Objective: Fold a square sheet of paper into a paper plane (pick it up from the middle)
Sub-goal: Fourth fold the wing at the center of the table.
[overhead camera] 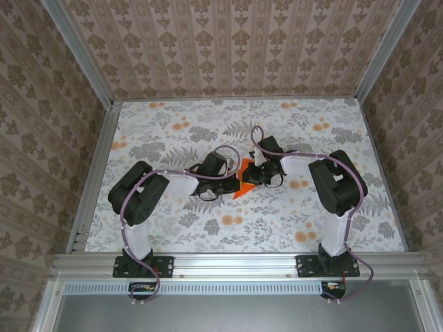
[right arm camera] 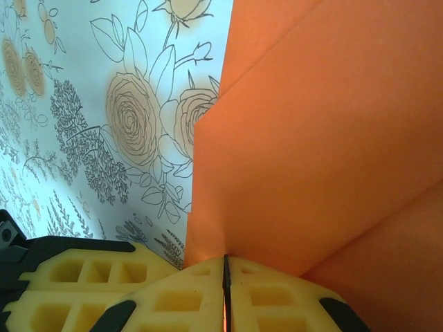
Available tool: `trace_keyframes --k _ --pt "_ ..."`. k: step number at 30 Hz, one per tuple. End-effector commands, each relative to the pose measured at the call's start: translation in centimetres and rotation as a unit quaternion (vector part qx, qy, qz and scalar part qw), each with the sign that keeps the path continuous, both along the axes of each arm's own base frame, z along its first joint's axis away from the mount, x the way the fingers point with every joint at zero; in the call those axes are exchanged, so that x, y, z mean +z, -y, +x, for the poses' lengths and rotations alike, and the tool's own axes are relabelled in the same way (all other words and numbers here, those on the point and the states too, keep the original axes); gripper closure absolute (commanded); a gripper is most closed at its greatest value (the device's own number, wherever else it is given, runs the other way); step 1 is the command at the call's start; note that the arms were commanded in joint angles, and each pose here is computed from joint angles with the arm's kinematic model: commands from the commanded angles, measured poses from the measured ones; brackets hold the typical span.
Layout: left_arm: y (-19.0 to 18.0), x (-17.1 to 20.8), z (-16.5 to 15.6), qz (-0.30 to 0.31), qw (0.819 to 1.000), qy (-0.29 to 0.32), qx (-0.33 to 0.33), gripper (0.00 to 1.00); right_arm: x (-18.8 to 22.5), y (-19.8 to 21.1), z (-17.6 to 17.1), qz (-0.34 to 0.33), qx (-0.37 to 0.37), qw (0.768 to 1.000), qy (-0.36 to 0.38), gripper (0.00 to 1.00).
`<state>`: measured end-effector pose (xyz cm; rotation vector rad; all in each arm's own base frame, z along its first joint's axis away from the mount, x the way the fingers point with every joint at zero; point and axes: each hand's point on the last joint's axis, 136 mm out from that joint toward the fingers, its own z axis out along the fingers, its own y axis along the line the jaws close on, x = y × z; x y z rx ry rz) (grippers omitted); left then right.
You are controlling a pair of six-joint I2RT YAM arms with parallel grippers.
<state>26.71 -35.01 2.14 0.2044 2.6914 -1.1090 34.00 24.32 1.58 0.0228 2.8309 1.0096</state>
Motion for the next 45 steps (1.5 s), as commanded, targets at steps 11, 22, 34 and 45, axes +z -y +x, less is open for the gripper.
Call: trace_keyframes --k 11,22,34,45 --pt "-2.8 -4.8 -2.9 0.081 0.994 -0.066 -0.005 1.00 -1.2 3.0 1.7 -0.033 -0.048 0.998 0.012 0.91" --pt "-2.6 -4.8 -3.2 0.074 0.995 -0.066 -0.018 1.00 -0.6 4.4 3.0 -0.048 -0.092 0.994 0.026 0.92" --pt "-2.2 -4.6 -3.2 0.071 0.995 -0.064 -0.028 1.00 5.7 1.7 3.7 0.027 -0.060 0.993 0.100 0.91" --pt "-2.2 -4.7 -3.4 0.079 0.994 -0.066 -0.035 1.00 2.4 0.2 2.7 0.000 -0.017 0.999 0.051 0.90"
